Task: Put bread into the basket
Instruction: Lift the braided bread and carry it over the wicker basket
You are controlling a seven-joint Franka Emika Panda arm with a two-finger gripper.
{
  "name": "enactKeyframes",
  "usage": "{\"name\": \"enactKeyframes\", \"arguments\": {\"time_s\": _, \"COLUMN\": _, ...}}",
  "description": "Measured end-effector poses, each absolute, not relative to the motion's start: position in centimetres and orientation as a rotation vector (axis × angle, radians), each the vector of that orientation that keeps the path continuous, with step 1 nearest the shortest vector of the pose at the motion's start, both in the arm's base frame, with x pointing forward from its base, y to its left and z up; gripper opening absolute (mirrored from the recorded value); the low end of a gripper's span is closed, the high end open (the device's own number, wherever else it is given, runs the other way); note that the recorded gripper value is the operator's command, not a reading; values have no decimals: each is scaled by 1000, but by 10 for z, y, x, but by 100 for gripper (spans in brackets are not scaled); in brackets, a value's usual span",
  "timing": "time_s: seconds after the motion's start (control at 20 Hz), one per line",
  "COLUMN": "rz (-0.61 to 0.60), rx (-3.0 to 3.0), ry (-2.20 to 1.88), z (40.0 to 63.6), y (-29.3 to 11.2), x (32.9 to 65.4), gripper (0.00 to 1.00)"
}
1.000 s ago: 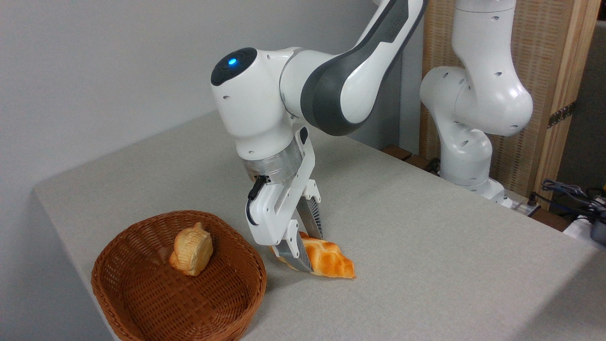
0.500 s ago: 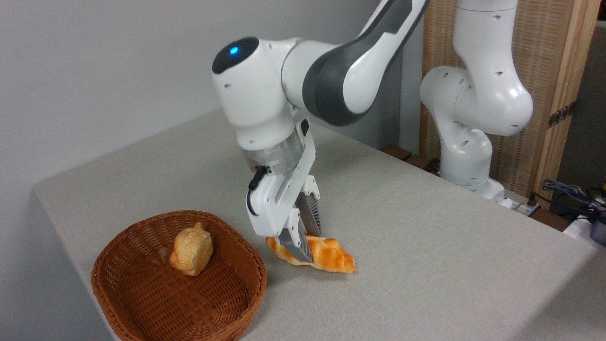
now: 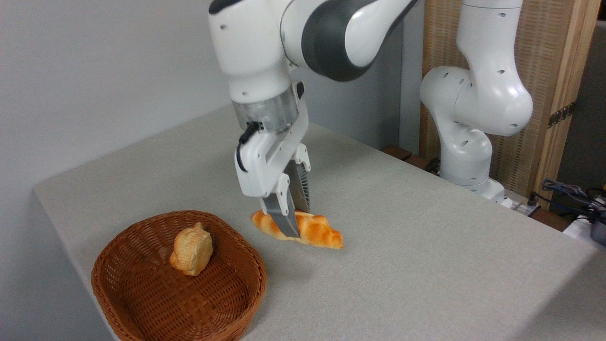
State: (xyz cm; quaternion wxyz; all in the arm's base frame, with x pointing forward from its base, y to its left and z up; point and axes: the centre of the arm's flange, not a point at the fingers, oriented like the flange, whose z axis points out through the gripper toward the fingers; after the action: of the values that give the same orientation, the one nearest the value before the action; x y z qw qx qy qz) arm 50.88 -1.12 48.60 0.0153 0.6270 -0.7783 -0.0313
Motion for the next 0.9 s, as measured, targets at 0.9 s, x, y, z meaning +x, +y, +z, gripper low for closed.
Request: {"name": "enactKeyframes", "arguments": {"time_s": 0.9, "rz": 199, "rx": 2605, "ry": -1790, "z": 537, "y": -23, "x": 590, "gripper": 56}}
